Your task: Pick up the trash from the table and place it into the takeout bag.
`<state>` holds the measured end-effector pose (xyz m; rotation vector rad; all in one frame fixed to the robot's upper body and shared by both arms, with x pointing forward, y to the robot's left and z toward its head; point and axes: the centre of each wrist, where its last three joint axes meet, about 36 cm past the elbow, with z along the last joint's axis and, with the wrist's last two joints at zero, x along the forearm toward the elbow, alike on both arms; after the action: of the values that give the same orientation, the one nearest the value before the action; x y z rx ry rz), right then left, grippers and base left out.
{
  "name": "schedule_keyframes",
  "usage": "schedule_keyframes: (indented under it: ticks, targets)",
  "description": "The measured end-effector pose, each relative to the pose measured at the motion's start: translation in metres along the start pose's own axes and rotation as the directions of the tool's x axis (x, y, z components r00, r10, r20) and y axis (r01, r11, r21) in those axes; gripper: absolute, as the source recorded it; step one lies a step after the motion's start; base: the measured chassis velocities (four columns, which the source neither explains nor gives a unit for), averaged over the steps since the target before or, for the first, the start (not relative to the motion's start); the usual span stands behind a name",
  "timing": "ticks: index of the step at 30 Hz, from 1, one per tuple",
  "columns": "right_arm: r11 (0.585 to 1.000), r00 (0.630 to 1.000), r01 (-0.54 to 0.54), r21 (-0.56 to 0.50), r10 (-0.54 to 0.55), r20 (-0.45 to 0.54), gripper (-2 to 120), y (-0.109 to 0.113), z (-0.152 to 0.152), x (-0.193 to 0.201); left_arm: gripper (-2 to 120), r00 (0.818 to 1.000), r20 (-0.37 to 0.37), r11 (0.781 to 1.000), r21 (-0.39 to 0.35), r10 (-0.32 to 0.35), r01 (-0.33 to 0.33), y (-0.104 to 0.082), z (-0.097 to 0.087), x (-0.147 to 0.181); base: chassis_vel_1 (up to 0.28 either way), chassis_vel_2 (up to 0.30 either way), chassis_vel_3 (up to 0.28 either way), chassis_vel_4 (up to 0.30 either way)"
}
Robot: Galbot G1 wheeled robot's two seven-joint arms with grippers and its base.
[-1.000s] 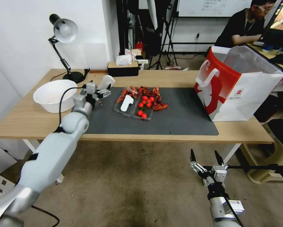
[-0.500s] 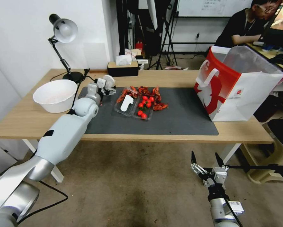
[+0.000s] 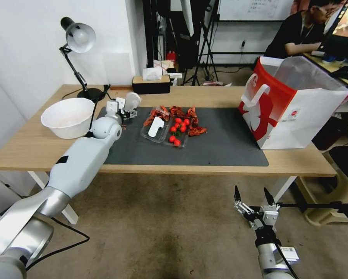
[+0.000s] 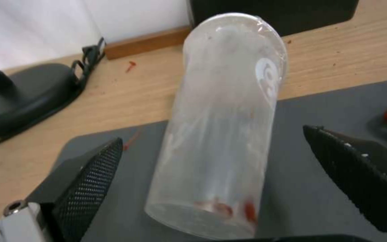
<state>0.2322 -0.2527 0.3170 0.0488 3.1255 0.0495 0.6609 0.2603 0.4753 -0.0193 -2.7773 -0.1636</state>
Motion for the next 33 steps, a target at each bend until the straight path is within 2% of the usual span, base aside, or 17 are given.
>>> schedule_keyframes:
  ticks: [15, 18, 19, 22, 23, 26, 33]
  targets:
    - [1.000, 1.000, 0.001, -0.002, -0.001, -0.004, 100, 0.001, 0.002, 0.000, 98, 0.999, -0.034, 0.997, 0.062, -0.033, 0.035, 0.002, 0.005, -0.010, 0.000, 0.000, 0.000, 0.000]
    - [1.000, 1.000, 0.001, -0.002, -0.001, -0.004, 100, 0.001, 0.002, 0.000, 84, 0.998, -0.036, 0.996, 0.072, -0.049, 0.052, 0.006, 0.008, -0.010, 0.000, 0.000, 0.000, 0.000]
    - [1.000, 1.000, 0.001, -0.002, -0.001, -0.004, 100, 0.001, 0.002, 0.000, 84, 0.998, -0.036, 0.996, 0.072, -0.049, 0.052, 0.006, 0.008, -0.010, 0.000, 0.000, 0.000, 0.000]
    - [1.000, 1.000, 0.002, -0.002, -0.002, -0.005, 100, 0.001, 0.001, -0.001, 70, 0.997, -0.045, 0.995, 0.078, -0.057, 0.061, 0.011, 0.014, -0.009, 0.000, 0.000, 0.000, 0.000]
    - [1.000, 1.000, 0.002, -0.002, -0.002, -0.005, 100, 0.001, 0.001, -0.001, 70, 0.997, -0.045, 0.995, 0.078, -0.057, 0.061, 0.011, 0.014, -0.009, 0.000, 0.000, 0.000, 0.000]
    - [1.000, 1.000, 0.004, -0.001, -0.004, -0.005, 100, 0.002, 0.001, -0.001, 55, 0.997, -0.051, 0.994, 0.089, -0.059, 0.064, 0.014, 0.018, -0.008, 0.000, 0.000, 0.000, 0.000]
    - [1.000, 1.000, 0.006, -0.001, -0.006, -0.010, 100, 0.003, 0.002, -0.001, 54, 0.997, -0.038, 0.993, 0.102, -0.062, 0.065, 0.016, 0.022, -0.008, 0.000, 0.000, 0.000, 0.000]
